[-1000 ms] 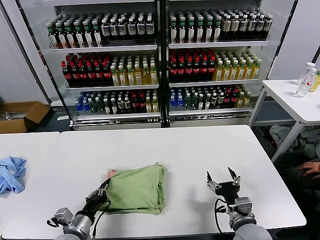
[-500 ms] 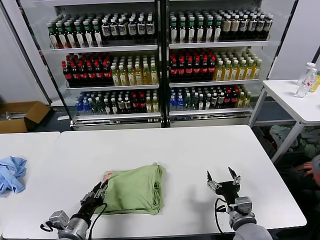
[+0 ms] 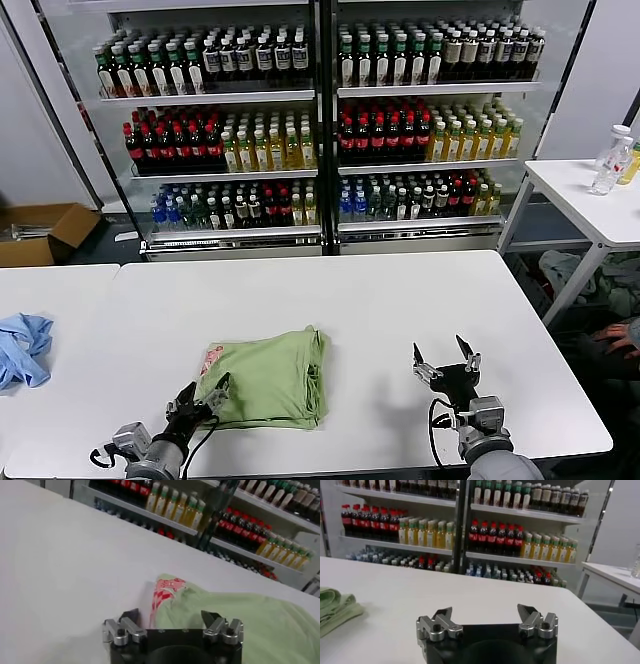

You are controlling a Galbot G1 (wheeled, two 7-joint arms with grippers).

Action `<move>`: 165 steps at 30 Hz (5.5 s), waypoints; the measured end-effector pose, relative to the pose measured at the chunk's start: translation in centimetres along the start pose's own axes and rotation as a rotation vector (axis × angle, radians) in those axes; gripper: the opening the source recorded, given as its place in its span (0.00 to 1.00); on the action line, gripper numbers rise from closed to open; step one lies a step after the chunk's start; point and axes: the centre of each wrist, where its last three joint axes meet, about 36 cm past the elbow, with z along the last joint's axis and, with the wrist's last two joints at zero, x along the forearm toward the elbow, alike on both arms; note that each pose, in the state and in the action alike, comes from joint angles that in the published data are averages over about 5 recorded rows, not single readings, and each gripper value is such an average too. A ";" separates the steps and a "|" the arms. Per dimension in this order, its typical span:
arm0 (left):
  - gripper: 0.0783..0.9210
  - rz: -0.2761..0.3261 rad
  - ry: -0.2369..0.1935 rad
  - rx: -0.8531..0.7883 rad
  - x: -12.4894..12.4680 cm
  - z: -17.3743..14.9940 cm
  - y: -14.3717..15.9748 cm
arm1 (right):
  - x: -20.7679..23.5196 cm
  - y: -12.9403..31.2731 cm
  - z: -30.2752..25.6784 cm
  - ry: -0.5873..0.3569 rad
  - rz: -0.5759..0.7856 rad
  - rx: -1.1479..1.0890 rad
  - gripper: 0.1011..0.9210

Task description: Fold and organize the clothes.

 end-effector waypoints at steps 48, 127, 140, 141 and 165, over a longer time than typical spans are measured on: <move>0.04 -0.055 -0.309 0.100 9.9 -15.1 9.0 | 0.2 -0.1 -1.4 -0.050 -0.004 -0.015 0.88; 0.88 0.001 -0.389 -0.118 2.9 -0.4 -6.2 | -11.5 8.2 -0.1 0.240 -0.220 -0.322 0.23; 0.88 0.019 -0.395 -0.146 3.6 0.2 -7.1 | -12.3 0.7 0.0 0.096 -0.108 -0.130 0.11; 0.88 0.022 -0.397 -0.153 3.7 0.3 -7.1 | -12.0 0.4 -0.1 0.079 -0.100 -0.114 0.15; 0.88 0.085 -0.450 -0.263 6.7 0.3 -9.4 | 1.8 -1.4 -1.8 -0.207 -0.027 -0.018 0.88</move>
